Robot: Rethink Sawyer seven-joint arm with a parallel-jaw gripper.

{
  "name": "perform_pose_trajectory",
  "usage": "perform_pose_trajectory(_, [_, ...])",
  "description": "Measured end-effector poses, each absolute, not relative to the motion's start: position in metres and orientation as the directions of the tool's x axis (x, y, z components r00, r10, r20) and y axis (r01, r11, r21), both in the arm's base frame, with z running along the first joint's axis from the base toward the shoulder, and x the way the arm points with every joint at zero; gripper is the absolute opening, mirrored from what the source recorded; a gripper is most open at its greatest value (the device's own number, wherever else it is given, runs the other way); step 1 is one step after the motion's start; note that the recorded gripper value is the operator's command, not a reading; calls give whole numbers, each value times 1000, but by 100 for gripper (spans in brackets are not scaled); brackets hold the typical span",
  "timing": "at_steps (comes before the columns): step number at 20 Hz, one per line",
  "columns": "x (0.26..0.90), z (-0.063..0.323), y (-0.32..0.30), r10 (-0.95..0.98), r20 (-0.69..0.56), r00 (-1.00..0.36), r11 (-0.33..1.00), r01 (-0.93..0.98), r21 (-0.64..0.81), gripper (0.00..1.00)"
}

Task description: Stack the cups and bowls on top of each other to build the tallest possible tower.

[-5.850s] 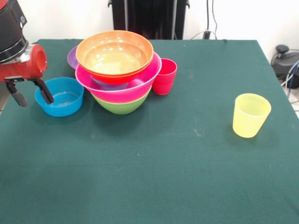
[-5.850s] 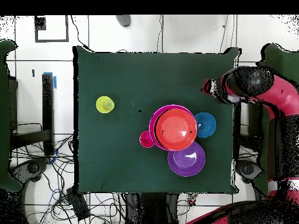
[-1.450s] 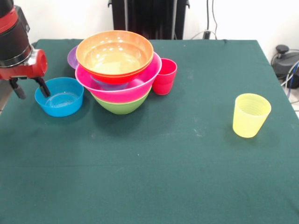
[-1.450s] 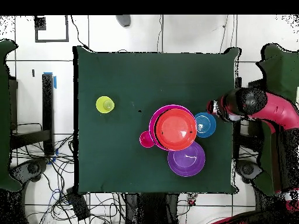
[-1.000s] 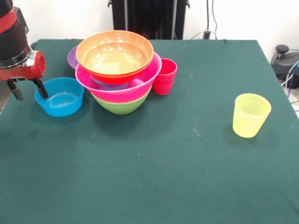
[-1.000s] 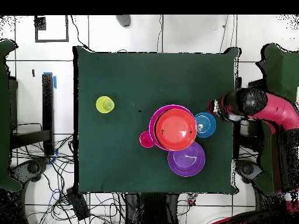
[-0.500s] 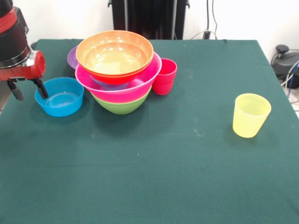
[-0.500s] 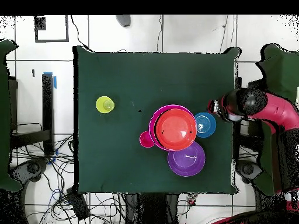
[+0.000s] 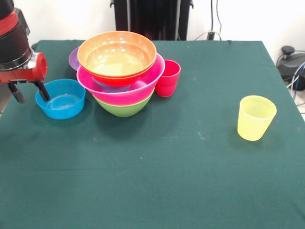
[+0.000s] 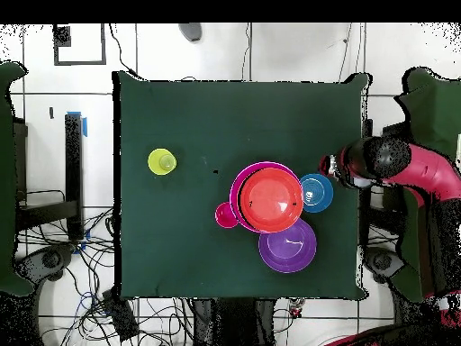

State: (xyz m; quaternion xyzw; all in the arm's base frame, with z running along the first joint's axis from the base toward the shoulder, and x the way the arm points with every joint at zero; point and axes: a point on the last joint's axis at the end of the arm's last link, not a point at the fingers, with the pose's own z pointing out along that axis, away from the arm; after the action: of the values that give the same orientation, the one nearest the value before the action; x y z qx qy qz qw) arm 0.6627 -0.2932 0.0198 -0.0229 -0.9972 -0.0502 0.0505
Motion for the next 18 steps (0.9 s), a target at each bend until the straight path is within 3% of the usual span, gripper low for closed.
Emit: perform_pose_trajectory(18, [658, -8, -284, 29, 94, -995, 994, 39, 104, 100])
